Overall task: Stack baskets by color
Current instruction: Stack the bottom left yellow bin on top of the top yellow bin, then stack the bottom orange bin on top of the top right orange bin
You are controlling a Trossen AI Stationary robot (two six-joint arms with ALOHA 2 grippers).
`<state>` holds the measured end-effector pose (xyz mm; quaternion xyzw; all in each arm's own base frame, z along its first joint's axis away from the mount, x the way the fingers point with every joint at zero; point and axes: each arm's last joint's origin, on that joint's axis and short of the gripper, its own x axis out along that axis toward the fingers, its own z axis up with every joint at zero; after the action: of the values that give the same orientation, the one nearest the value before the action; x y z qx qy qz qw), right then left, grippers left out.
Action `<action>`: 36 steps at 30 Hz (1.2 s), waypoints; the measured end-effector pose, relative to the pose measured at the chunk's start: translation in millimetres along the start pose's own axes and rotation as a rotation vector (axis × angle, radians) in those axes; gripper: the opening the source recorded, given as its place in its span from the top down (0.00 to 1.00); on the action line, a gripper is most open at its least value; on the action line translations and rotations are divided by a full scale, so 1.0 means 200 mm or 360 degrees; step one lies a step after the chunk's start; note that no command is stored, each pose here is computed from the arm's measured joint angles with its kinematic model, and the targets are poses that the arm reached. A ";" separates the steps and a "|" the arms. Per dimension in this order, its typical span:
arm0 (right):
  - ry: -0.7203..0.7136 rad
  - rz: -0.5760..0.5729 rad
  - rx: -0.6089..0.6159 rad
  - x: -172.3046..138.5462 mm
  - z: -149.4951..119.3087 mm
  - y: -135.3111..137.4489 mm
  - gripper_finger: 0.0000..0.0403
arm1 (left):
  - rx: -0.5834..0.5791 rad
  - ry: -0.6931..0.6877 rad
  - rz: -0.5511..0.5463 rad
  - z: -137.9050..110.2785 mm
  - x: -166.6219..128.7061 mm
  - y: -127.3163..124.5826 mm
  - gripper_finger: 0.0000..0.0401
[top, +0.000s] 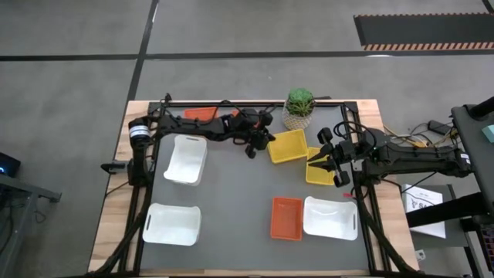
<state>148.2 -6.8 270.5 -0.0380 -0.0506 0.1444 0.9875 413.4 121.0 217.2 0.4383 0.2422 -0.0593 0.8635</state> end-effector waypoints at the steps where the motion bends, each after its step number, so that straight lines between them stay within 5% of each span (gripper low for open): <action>1: 0.0000 0.0000 0.0000 0.00 0.00 0.00 0.89 | -0.0005 0.0002 0.0005 0.00 0.00 0.00 1.00; 18: 0.0003 0.0000 -0.0002 0.00 0.00 0.00 0.89 | -0.0392 0.0163 -0.0004 -0.02 0.00 -0.02 1.00; 26: 0.0005 0.0000 -0.0002 0.00 0.00 0.00 0.89 | -0.0411 0.0169 0.0034 -0.01 -0.01 0.00 1.00; 32: 0.0015 0.0000 -0.0001 0.00 0.00 0.00 0.89 | -0.0377 0.0009 0.0090 0.17 -0.14 0.05 1.00; 36: 0.0015 0.0000 0.0001 0.00 0.00 0.00 0.89 | -0.0408 -0.0253 -0.0052 0.33 -0.28 -0.01 1.00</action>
<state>148.3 -6.8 269.6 -0.0384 -0.0461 0.1443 0.9877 389.2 62.1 275.4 0.3143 0.1857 -0.0765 0.9278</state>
